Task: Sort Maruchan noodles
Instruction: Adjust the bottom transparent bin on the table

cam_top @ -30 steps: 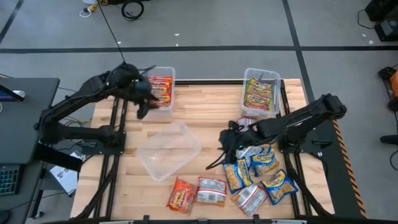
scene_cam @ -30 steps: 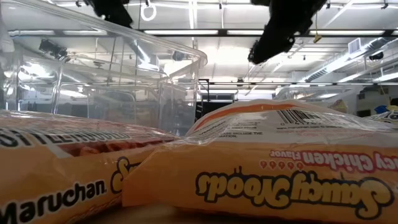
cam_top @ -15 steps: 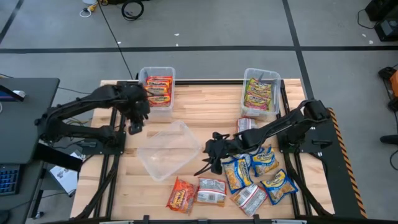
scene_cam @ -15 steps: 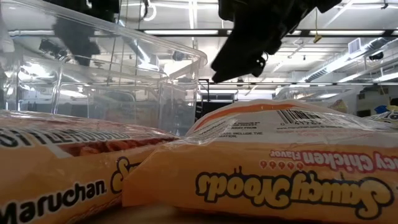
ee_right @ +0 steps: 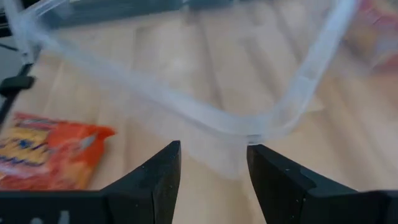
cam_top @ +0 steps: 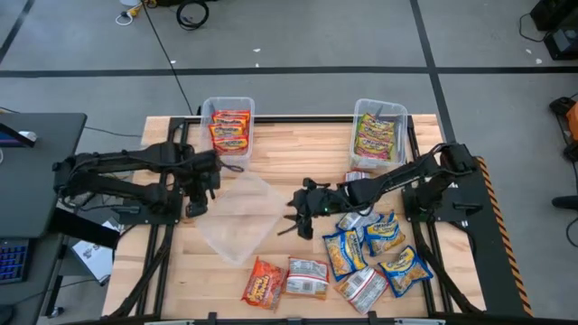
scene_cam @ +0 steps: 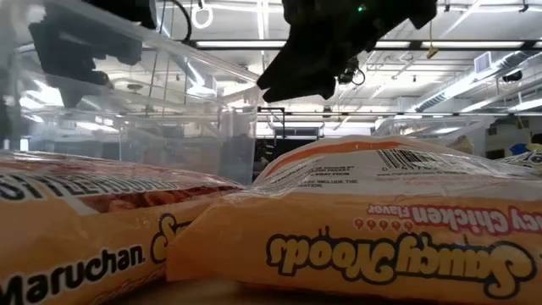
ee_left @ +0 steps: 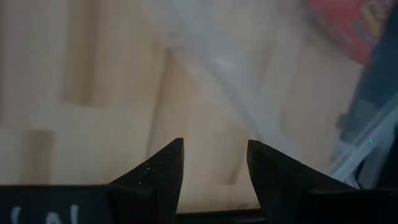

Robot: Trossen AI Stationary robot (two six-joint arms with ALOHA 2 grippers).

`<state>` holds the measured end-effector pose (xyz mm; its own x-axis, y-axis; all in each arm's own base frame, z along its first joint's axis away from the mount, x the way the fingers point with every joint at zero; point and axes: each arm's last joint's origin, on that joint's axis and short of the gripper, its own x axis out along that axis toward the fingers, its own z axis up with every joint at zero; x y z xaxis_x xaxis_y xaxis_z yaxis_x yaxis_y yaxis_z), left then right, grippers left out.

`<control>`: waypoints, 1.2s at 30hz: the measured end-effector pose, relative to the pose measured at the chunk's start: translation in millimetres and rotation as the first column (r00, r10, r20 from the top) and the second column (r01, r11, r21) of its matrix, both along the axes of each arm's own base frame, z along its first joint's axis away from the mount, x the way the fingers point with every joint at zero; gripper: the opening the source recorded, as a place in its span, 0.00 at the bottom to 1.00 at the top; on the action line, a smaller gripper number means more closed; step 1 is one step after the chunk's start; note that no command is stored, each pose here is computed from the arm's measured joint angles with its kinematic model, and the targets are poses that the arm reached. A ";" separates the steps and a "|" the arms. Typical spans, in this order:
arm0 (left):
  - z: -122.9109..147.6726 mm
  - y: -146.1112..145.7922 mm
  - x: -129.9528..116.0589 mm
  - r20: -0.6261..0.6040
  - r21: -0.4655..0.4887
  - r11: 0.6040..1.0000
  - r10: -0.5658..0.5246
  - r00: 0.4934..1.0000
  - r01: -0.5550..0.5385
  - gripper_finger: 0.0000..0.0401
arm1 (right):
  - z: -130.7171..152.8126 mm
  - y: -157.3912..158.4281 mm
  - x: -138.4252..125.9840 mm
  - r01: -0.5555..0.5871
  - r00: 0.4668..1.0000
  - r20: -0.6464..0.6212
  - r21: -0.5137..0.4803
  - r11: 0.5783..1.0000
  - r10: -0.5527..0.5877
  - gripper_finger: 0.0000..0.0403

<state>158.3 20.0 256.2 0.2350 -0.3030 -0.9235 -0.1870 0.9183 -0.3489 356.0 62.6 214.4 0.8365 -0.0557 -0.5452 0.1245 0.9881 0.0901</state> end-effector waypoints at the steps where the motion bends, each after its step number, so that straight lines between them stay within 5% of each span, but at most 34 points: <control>1: 0.3 -3.9 1.5 0.006 -0.012 1.000 -0.006 1.000 0.006 0.45 | 0.7 -4.2 1.3 0.003 1.000 0.009 -0.015 1.000 -0.003 0.47; 11: 1.8 -36.5 5.3 -0.029 -0.099 0.995 -0.022 0.999 0.019 0.45 | 11.7 -45.8 10.3 0.112 0.988 0.118 -0.102 0.988 -0.100 0.47; 19: 42.7 -35.3 -6.8 -0.084 -0.010 0.999 0.036 0.996 -0.037 0.45 | 30.7 -40.5 -11.2 0.036 0.999 0.037 -0.120 0.992 -0.032 0.47; 27: 103.4 -30.3 9.5 0.308 0.139 0.984 0.067 0.949 -0.114 0.45 | 18.5 -30.2 -24.1 -0.024 0.989 -0.145 -0.124 0.992 0.006 0.47; 31: 116.2 -30.7 25.6 0.504 0.147 0.983 0.019 0.864 -0.107 0.45 | 0.6 -22.0 -7.5 -0.058 0.993 -0.111 -0.100 0.993 0.047 0.47; 36: 121.1 -30.8 35.6 0.583 0.169 0.981 -0.018 0.812 -0.099 0.45 | -18.3 -16.4 17.4 -0.065 0.997 0.025 -0.084 0.994 0.067 0.47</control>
